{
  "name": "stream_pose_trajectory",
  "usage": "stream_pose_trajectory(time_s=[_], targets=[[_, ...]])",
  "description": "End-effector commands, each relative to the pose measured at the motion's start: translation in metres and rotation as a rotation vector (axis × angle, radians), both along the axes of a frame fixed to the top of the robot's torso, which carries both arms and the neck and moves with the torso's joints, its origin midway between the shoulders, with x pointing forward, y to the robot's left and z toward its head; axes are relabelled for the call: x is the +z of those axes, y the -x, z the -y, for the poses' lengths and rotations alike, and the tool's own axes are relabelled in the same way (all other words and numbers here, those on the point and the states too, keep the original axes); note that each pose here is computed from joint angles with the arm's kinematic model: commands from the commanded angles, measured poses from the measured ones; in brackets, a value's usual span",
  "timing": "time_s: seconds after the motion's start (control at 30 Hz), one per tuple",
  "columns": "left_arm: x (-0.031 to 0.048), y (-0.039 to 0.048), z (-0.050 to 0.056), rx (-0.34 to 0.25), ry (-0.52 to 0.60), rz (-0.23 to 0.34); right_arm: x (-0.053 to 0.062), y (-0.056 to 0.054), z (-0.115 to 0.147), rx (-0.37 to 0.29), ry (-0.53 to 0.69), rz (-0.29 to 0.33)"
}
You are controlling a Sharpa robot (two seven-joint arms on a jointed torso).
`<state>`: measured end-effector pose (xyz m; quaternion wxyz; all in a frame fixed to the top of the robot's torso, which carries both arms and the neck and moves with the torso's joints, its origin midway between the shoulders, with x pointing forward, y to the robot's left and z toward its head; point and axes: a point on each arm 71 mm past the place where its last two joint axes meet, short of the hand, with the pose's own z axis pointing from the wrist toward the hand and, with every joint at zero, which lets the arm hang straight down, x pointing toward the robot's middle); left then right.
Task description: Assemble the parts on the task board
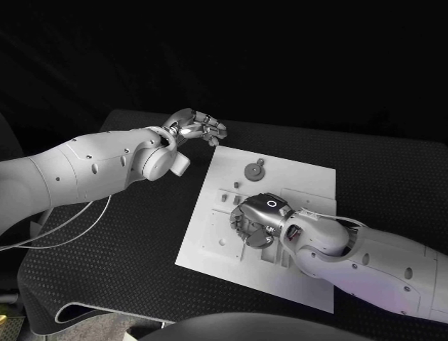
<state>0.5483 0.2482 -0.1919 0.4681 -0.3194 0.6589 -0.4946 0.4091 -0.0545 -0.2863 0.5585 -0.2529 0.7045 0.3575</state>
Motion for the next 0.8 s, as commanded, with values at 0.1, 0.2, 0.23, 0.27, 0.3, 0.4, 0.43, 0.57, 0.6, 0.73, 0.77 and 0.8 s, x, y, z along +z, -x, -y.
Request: stream_pose_trajectory(time_s=[0.1,0.2,0.23,0.27,0.3,0.4,0.43,0.57,0.6,0.73,0.77,0.8], targets=[[0.0013,0.0002,0.001,-0.006,0.007,0.003,-0.005,-0.003,0.010,-0.030,-0.014,-0.026],[0.0013,0.0001,0.000,-0.004,0.006,0.004,-0.002,-0.004,0.011,-0.035,-0.029,-0.017],[0.0012,0.0001,0.000,-0.004,0.006,0.004,-0.001,-0.004,0.012,-0.035,-0.034,-0.015],[0.0012,0.0001,0.000,-0.004,0.006,0.003,0.000,-0.004,0.013,-0.036,-0.036,-0.014],[0.0012,0.0001,-0.001,-0.004,0.006,0.003,0.001,-0.005,0.013,-0.036,-0.041,-0.012],[0.0012,0.0001,-0.002,-0.002,0.006,0.004,0.006,-0.005,0.015,-0.039,-0.065,-0.002],[0.0013,0.0001,-0.002,-0.002,0.005,0.004,0.008,-0.005,0.016,-0.040,-0.073,0.003],[0.0013,-0.0001,-0.002,-0.001,0.005,0.005,0.013,-0.007,0.019,-0.044,-0.083,0.010],[0.0013,0.0000,-0.002,-0.001,0.005,0.005,0.015,-0.008,0.020,-0.046,-0.091,0.011],[0.0014,-0.0006,-0.002,0.001,0.006,0.010,0.024,-0.008,0.030,-0.065,-0.147,-0.030],[0.0015,-0.0007,-0.002,0.002,0.006,0.011,0.028,-0.009,0.032,-0.067,-0.157,-0.034],[0.0014,-0.0010,-0.003,0.004,0.005,0.012,0.032,-0.011,0.035,-0.073,-0.170,-0.050]])
